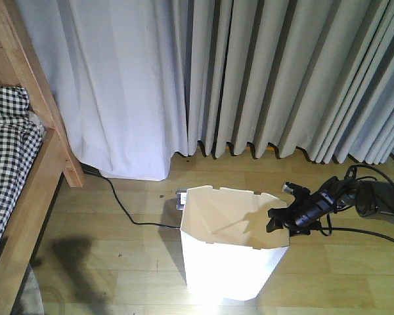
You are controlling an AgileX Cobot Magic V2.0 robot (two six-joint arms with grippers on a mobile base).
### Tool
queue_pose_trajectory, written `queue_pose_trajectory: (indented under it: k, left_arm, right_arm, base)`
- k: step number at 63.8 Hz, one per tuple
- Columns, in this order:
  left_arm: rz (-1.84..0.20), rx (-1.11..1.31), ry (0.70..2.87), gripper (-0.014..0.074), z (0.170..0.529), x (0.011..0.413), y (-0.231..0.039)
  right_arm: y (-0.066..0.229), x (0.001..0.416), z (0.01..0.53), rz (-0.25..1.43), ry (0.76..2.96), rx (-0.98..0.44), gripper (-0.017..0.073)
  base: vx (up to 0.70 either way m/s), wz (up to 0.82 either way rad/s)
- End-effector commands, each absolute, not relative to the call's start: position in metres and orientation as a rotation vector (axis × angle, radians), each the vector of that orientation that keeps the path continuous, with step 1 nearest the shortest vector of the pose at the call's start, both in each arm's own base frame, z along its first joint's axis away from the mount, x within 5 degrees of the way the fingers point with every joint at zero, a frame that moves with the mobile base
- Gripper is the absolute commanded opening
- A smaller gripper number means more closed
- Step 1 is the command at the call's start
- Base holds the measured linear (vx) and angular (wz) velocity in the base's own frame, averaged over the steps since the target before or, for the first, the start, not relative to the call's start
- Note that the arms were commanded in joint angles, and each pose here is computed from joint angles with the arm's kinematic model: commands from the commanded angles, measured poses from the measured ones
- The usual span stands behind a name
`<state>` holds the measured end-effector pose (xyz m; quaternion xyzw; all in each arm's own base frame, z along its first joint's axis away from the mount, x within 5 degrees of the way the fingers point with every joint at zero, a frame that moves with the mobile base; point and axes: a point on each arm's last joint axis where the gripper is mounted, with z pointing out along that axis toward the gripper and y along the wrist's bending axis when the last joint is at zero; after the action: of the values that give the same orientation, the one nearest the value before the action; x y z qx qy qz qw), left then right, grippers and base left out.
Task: Move trash bin to bedside with robot
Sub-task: 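Open the right gripper and lift it off the bin rim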
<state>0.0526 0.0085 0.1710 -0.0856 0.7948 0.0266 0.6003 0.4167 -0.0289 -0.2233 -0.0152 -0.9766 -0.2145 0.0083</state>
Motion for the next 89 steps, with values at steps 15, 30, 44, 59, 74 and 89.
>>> queue_pose_trajectory:
  k: [15,30,44,59,74,89]
  left_arm:
    - [0.054,-0.191,1.766,-0.0006,0.176,0.053,0.008]
    - [0.054,-0.191,1.766,-0.0006,0.176,0.053,0.008]
    - [0.054,-0.191,1.766,-0.0006,0.176,0.053,0.008]
    - [0.054,-0.191,1.766,-0.0006,0.176,0.053,0.008]
    - [0.054,-0.191,1.766,-0.0006,0.176,0.053,0.008]
    - [0.054,-0.191,1.766,-0.0006,0.176,0.053,0.008]
  right_arm:
    - [-0.052,0.446,-0.135,-0.413,-3.299,-0.112,0.0507]
    - [-0.054,0.422,-0.067,-0.145,-3.451,0.073,0.0507]
    - [-0.049,0.397,0.011,-0.106,-3.51,0.145,0.0507]
    - [-0.034,0.363,0.121,-0.024,-3.699,0.263,0.0507]
    - [-0.017,0.321,0.204,0.027,-3.894,0.37,0.0507]
    - [-0.009,0.255,0.264,0.016,-4.127,0.281,0.0507]
  base:
    - [0.0,-0.01]
    - [0.0,0.0]
    - [0.0,0.0]
    - [0.0,0.0]
    - [0.0,0.0]
    - [0.0,0.0]
